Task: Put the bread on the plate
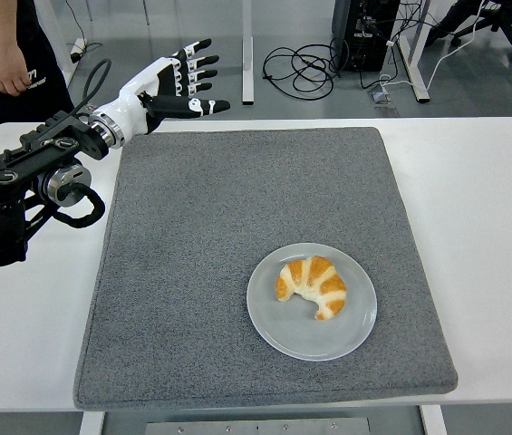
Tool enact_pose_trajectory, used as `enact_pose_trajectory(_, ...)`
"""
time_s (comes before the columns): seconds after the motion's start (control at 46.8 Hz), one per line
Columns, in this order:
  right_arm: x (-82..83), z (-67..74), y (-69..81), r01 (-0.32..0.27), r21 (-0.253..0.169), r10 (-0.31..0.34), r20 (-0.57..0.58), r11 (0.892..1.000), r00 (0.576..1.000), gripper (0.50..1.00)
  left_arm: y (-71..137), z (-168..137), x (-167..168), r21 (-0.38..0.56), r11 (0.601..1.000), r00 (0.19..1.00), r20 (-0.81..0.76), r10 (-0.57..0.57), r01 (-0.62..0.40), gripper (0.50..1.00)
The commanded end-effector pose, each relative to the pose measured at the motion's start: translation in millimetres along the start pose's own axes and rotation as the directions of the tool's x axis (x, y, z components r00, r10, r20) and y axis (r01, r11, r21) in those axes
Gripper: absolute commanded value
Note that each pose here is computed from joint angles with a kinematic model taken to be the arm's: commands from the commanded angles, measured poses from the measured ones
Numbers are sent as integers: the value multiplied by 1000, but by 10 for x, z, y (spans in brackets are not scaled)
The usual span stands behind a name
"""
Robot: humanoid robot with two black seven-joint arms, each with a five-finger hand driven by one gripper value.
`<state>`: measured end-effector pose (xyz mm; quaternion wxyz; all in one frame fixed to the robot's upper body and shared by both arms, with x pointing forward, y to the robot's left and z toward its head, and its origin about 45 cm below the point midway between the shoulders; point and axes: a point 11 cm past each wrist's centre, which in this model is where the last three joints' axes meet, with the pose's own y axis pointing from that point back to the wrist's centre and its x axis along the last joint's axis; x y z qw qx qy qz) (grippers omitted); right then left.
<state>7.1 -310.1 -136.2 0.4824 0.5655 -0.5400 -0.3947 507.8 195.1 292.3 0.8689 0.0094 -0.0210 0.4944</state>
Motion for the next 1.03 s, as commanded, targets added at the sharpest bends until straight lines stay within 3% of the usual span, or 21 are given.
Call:
enact_pose_trajectory(0.0,0,1,0,0,0,0,-1,1000,1000,1000,62,-77,114,-1,999,998,-53,34,-34,966)
enact_pose_trajectory(0.278,0,1,0,0,0,0,-1,1000,1000,1000,286,-351,351,-9,993,972,-207,112,-116,966)
enact_pose_trajectory(0.598,-2,1,0,2,0,-2,-1,1000,1000,1000,493,-698,446,40,983,946,-269,182,-178,966)
enact_pose_trajectory(1.004,-1,-6,-1,2,1,-2,-2,1000,1000,1000,544,-815,417,59,982,942,-278,188,-179,969)
